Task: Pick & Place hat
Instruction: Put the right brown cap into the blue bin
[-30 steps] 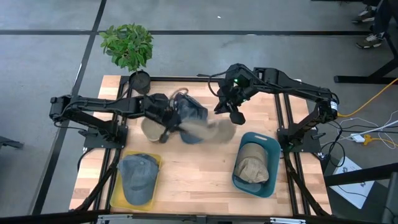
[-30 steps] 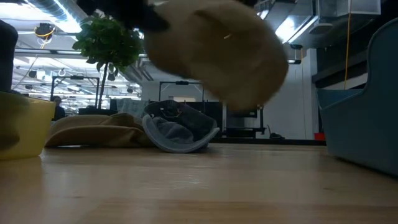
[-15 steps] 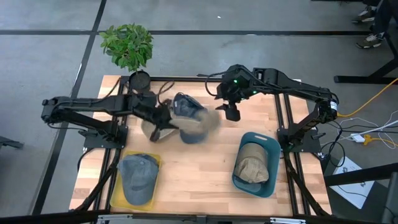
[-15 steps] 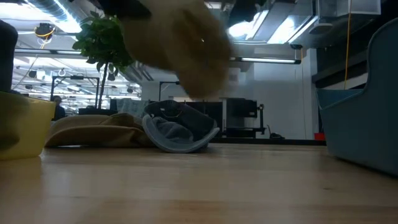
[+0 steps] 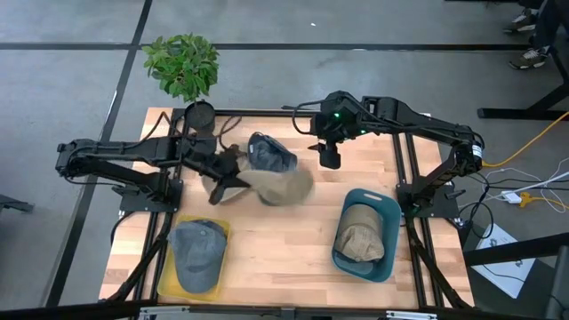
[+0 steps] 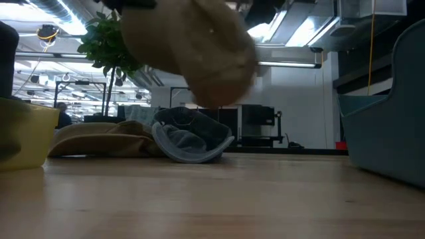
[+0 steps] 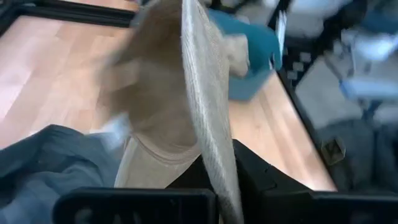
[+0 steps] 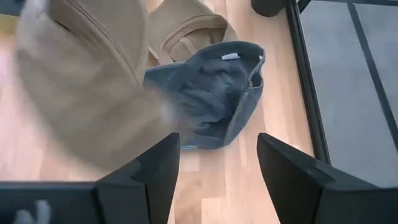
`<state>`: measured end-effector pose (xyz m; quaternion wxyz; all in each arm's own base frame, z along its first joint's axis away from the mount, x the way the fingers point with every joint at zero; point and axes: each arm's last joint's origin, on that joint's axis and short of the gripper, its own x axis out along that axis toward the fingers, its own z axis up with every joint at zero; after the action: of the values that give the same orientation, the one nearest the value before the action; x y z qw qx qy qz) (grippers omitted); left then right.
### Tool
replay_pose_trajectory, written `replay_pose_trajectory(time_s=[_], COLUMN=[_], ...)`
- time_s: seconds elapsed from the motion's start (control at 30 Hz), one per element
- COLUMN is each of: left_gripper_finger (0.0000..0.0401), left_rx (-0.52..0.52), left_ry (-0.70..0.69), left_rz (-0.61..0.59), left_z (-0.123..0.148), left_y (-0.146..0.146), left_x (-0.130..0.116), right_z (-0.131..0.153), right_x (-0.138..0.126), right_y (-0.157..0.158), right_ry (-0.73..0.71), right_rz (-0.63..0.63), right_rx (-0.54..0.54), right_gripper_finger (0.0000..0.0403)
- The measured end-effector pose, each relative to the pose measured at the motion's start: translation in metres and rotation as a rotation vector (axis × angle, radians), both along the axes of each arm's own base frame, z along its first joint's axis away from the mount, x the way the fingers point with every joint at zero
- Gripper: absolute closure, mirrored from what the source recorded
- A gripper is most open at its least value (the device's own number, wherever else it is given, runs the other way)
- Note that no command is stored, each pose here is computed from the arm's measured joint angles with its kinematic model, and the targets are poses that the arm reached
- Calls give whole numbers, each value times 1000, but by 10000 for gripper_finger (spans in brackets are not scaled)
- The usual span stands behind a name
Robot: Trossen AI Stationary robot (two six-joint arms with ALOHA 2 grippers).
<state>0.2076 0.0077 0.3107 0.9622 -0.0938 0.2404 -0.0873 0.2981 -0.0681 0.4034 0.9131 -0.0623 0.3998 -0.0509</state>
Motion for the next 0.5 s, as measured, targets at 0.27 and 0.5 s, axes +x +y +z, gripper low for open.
replay_pose_trajectory(time_s=[0.27,0.5], left_gripper_finger=[388,388], left_rx=[-126,-104], left_ry=[-78,-123], left_rz=[91,308], left_z=[9,17], left_y=[13,36], left_x=[3,-9], right_z=[2,1], right_x=[3,6], right_y=[8,27], right_ry=[-41,-6], right_rz=[92,69], right_rx=[104,-26], right_gripper_finger=[189,189])
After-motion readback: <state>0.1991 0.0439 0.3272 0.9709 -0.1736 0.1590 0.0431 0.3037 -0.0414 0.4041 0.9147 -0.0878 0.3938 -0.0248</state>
